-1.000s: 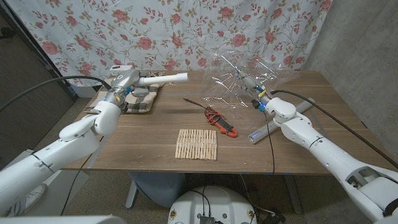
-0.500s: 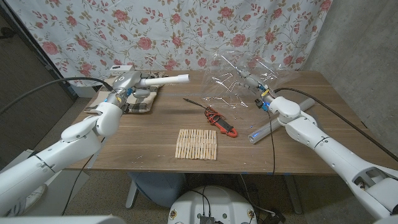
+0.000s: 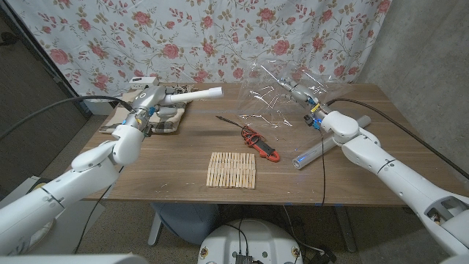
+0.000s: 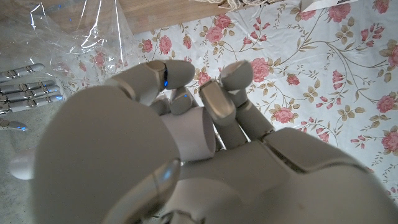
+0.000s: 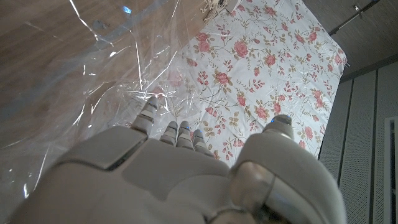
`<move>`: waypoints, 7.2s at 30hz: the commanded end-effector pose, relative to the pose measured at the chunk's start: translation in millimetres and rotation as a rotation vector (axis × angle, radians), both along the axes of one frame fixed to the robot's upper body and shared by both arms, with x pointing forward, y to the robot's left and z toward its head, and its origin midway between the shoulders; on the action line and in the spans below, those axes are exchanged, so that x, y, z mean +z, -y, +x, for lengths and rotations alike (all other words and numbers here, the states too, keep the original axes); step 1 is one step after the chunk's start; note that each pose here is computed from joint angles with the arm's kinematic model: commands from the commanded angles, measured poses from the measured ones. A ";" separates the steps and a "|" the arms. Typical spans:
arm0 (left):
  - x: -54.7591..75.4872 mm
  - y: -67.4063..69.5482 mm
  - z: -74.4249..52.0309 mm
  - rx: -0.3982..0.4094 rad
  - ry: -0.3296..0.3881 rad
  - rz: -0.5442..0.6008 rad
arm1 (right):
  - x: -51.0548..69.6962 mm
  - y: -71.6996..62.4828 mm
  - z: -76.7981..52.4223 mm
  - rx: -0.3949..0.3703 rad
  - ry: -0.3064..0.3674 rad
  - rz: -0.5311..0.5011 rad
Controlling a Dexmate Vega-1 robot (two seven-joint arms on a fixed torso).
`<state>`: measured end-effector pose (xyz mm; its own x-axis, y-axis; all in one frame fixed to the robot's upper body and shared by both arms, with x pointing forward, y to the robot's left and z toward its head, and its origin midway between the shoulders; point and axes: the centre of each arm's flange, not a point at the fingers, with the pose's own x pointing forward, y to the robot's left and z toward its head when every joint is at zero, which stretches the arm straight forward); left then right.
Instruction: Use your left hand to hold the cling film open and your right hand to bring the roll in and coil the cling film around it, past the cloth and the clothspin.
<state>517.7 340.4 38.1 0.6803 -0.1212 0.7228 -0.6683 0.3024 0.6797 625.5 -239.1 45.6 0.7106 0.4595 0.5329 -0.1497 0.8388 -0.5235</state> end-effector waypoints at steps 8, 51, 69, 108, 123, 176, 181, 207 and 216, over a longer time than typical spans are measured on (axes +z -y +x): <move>-1.1 7.5 9.9 -0.028 -0.005 -0.021 | 13.2 19.6 -10.5 -0.062 0.047 -0.061; -0.3 15.8 5.8 0.013 -0.017 0.001 | 15.5 58.8 -19.4 -0.197 0.072 -0.375; -0.4 15.1 3.3 0.025 -0.013 0.004 | 22.2 73.4 -27.4 -0.261 0.097 -0.492; -5.9 18.2 -2.1 0.041 -0.025 -0.002 | 25.5 80.3 -39.9 -0.314 0.191 -0.747; -4.8 20.2 -0.8 0.045 -0.024 -0.004 | 24.6 95.3 -44.6 -0.374 0.197 -0.768; -10.3 19.9 0.9 0.117 0.011 -0.033 | 28.0 136.2 -56.1 -0.497 0.256 -1.041; -12.8 21.1 2.3 0.117 0.008 -0.038 | 32.4 137.9 -57.0 -0.510 0.257 -1.087; -27.3 22.1 2.2 0.085 0.008 -0.070 | 27.6 154.5 -66.0 -0.575 0.182 -1.239; -25.8 23.7 4.1 0.078 0.016 -0.068 | 29.8 157.9 -69.4 -0.606 0.187 -1.279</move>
